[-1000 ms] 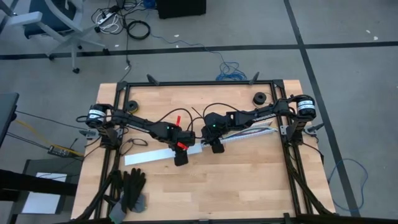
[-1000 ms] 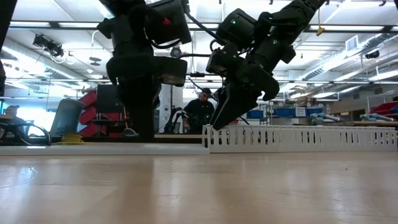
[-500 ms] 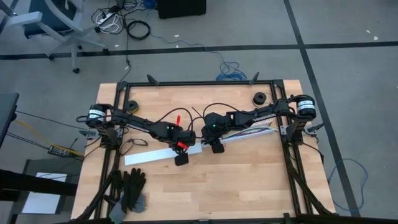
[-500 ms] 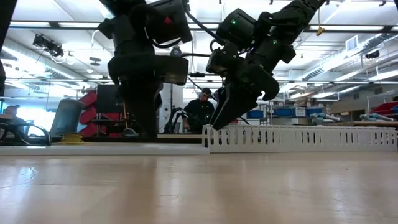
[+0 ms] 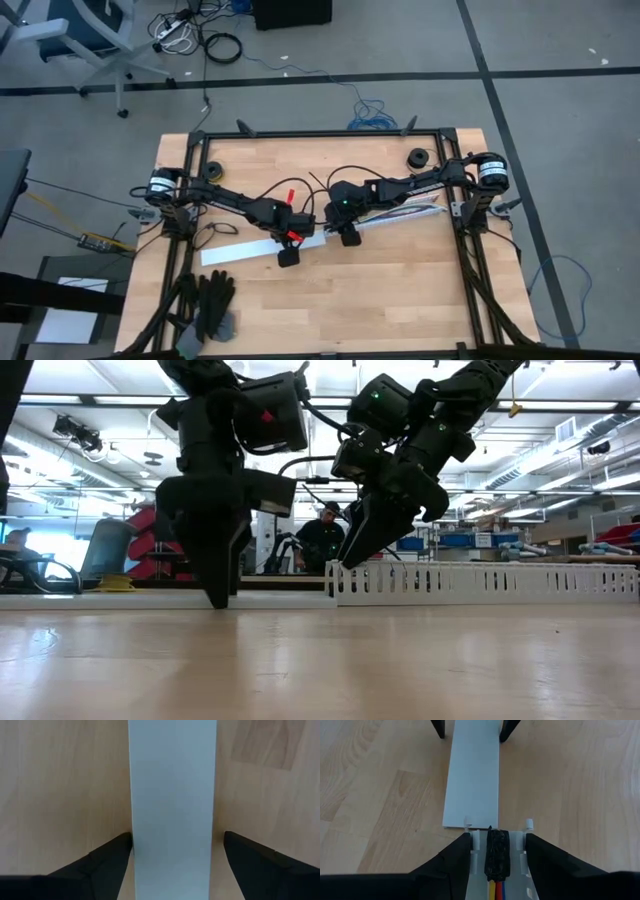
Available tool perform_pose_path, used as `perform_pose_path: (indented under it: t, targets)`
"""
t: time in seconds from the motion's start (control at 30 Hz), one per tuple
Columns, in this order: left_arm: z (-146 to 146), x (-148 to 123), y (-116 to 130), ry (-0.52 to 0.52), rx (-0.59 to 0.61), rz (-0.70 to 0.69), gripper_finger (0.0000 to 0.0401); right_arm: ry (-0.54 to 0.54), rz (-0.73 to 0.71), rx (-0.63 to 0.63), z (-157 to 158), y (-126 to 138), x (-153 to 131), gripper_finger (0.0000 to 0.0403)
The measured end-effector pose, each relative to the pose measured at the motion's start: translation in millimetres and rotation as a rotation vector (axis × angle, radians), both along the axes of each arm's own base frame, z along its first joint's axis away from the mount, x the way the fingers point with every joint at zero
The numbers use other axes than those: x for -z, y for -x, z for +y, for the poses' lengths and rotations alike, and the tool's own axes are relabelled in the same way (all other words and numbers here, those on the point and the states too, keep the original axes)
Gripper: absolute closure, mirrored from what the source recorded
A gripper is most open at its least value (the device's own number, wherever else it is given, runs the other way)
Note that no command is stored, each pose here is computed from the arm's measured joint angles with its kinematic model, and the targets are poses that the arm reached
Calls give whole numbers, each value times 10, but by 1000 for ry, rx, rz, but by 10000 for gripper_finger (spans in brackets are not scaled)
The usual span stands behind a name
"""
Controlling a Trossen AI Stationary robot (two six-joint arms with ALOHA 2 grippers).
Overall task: Ziptie cables
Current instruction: Close the white cable duct
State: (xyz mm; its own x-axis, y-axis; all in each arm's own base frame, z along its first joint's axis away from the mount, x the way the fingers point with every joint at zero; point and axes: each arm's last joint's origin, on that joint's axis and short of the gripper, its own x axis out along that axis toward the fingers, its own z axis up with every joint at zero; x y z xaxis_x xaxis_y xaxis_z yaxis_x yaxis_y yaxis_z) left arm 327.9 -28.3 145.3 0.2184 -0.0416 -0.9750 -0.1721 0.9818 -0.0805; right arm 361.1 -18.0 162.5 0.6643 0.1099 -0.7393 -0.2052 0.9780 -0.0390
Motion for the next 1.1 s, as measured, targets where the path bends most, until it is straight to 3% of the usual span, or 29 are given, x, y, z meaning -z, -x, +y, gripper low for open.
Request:
perform_pose_path:
  t: [0.17, 0.53, 1.1]
  targets:
    - [1, 24, 1, -4, 7, 15, 114, -3, -1, 4, 0, -1, -1, 236]
    - [7, 38, 13, -20, 27, 29, 196, -4, -2, 5, 0, -2, -2, 237]
    - [6, -47, -22, -38, 47, 48, 192, -4, -3, 4, 0, -3, -2, 237]
